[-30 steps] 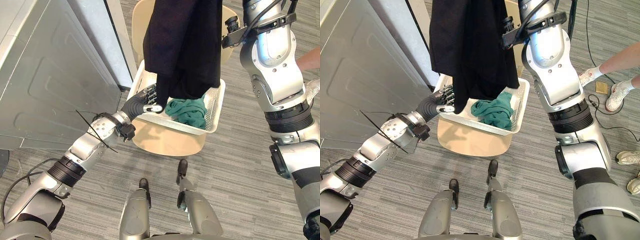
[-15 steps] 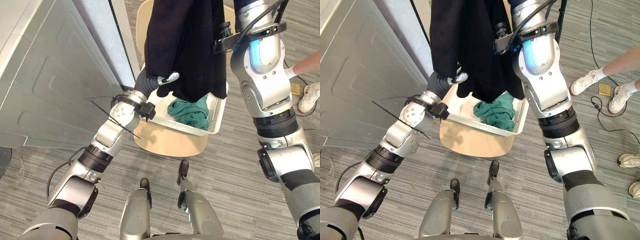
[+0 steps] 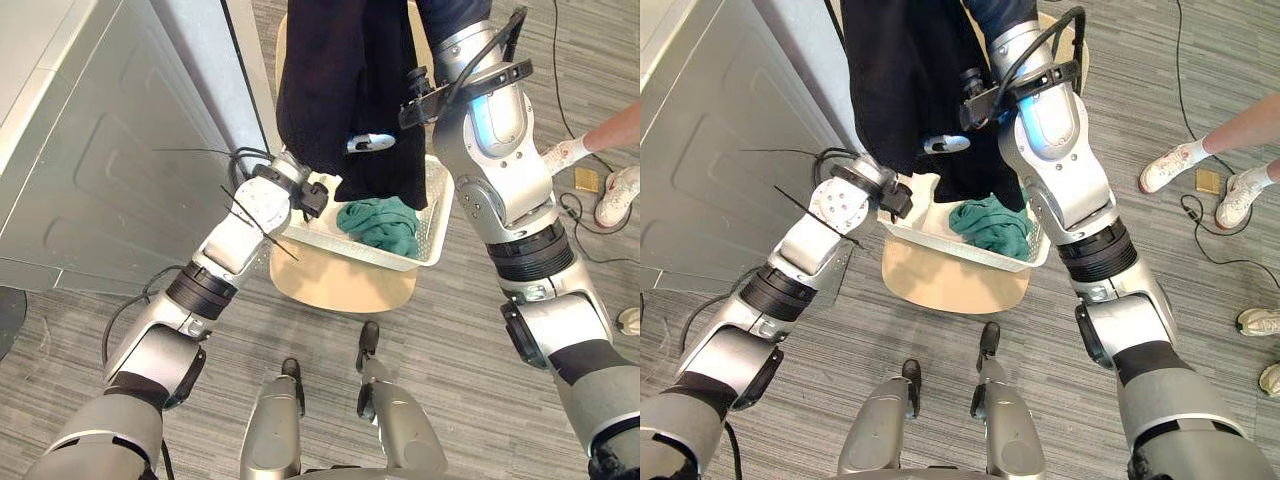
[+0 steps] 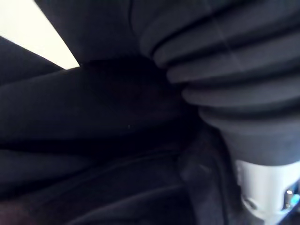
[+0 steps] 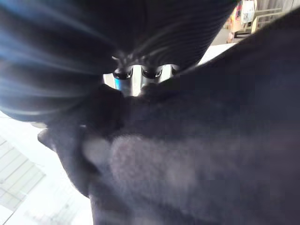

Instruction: Pick up the laundry basket with both hands and put the clothes into the washing machine.

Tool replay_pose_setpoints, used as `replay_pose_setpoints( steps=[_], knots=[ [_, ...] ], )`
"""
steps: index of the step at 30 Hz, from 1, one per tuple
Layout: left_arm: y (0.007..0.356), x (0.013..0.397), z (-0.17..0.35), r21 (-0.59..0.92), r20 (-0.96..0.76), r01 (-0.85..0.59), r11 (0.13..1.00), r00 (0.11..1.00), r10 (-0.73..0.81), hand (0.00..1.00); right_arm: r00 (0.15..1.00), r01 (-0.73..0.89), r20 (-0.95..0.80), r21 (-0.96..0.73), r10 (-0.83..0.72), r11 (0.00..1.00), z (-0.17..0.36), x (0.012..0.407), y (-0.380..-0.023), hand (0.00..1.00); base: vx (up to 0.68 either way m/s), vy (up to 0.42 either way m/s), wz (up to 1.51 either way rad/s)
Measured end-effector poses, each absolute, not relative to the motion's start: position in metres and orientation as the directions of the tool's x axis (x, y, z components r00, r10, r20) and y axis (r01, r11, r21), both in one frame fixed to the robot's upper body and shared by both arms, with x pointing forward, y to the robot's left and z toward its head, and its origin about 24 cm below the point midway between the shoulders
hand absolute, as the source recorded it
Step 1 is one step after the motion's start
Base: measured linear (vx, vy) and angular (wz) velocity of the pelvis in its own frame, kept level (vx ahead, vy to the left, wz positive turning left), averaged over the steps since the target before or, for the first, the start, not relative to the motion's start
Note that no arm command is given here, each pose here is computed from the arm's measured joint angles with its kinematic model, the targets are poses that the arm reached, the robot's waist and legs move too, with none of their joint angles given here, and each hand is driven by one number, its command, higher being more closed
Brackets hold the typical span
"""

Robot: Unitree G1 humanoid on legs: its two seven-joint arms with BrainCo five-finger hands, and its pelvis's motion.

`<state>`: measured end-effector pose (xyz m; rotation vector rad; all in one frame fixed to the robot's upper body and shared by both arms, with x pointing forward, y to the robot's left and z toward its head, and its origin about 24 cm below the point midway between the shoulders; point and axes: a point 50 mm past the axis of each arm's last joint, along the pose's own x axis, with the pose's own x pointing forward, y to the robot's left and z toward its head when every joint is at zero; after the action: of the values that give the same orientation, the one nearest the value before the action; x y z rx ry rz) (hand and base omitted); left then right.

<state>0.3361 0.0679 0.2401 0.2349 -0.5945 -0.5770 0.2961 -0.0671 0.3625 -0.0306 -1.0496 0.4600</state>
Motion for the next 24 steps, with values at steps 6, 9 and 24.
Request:
replay_pose_setpoints(
  steps=[6, 9, 24],
  knots=[
    [0.051, 0.329, 0.224, 0.332, 0.374, 0.604, 0.725, 0.621, -0.689, 0.00, 0.406, -0.424, 0.805, -0.252, 0.431, 0.870, 0.364, 0.298, -0.046, 1.00, -0.08, 0.109, -0.03],
    [0.046, 0.326, 0.223, 0.322, 0.371, 0.625, 0.711, 0.608, -0.702, 0.00, 0.376, -0.458, 0.814, -0.252, 0.443, 0.853, 0.370, 0.292, -0.035, 1.00, -0.06, 0.074, -0.02],
    [0.071, 0.352, 0.227, 0.080, 0.474, 0.371, 0.925, 0.802, -0.363, 1.00, 0.389, -0.473, 0.839, -0.173, 0.381, 0.864, 0.367, 0.291, -0.031, 1.00, -0.03, 0.081, -0.02]
  ],
)
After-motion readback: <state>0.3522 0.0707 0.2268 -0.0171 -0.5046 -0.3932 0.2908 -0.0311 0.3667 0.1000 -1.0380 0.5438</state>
